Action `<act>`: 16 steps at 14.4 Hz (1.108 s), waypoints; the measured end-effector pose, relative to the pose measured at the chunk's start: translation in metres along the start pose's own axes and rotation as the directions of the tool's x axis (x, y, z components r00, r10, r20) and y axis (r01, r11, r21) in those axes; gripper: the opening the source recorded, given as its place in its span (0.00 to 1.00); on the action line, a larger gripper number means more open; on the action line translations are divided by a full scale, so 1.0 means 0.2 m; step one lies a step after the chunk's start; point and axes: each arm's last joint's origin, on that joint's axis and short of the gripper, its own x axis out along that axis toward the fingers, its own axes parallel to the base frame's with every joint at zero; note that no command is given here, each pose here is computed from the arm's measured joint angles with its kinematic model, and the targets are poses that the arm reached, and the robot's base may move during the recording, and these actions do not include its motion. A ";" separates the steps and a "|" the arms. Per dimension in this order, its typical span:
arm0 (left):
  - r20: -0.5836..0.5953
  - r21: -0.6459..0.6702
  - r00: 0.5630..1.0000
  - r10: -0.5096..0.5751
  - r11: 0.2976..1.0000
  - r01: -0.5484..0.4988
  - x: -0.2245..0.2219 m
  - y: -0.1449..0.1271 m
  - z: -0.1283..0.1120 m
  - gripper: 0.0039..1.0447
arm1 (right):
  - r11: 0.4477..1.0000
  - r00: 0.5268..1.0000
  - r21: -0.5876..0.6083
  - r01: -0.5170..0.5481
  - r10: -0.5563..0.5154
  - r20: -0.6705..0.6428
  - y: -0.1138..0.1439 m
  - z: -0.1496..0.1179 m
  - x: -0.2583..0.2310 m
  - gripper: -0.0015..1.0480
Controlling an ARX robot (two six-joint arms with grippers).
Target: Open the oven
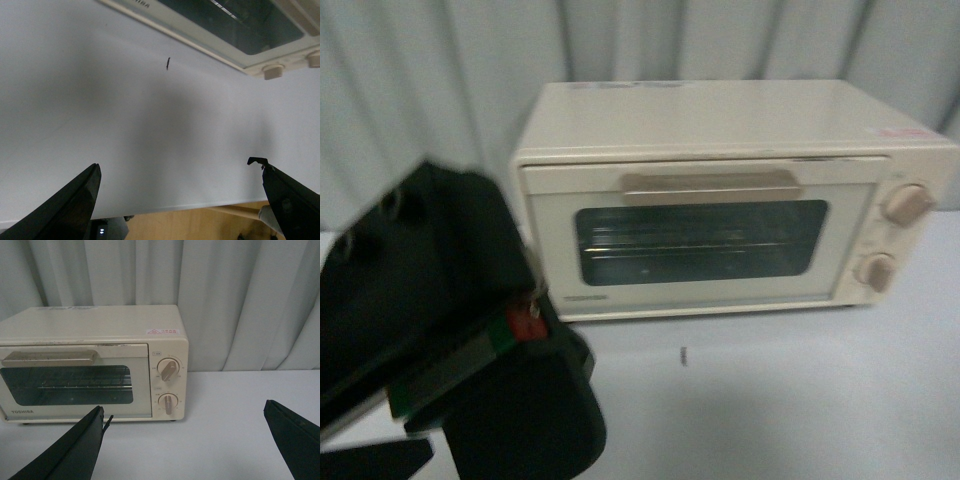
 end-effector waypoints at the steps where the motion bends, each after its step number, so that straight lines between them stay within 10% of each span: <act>1: -0.024 -0.037 1.000 0.017 0.999 -0.018 0.08 0.00 -0.03 0.94 | 1.000 1.000 0.000 0.000 0.000 0.000 0.00 0.00 0.00 0.94; 3: -0.111 -0.088 0.992 0.055 0.994 -0.065 0.29 0.00 -0.17 0.94 | 1.000 1.000 0.000 -0.001 0.001 0.000 0.00 0.00 0.00 0.94; 16: -0.105 -0.362 0.986 0.129 0.919 -0.159 0.76 -0.03 -0.05 0.94 | 1.000 1.000 0.000 0.000 0.000 0.000 0.00 0.00 0.00 0.94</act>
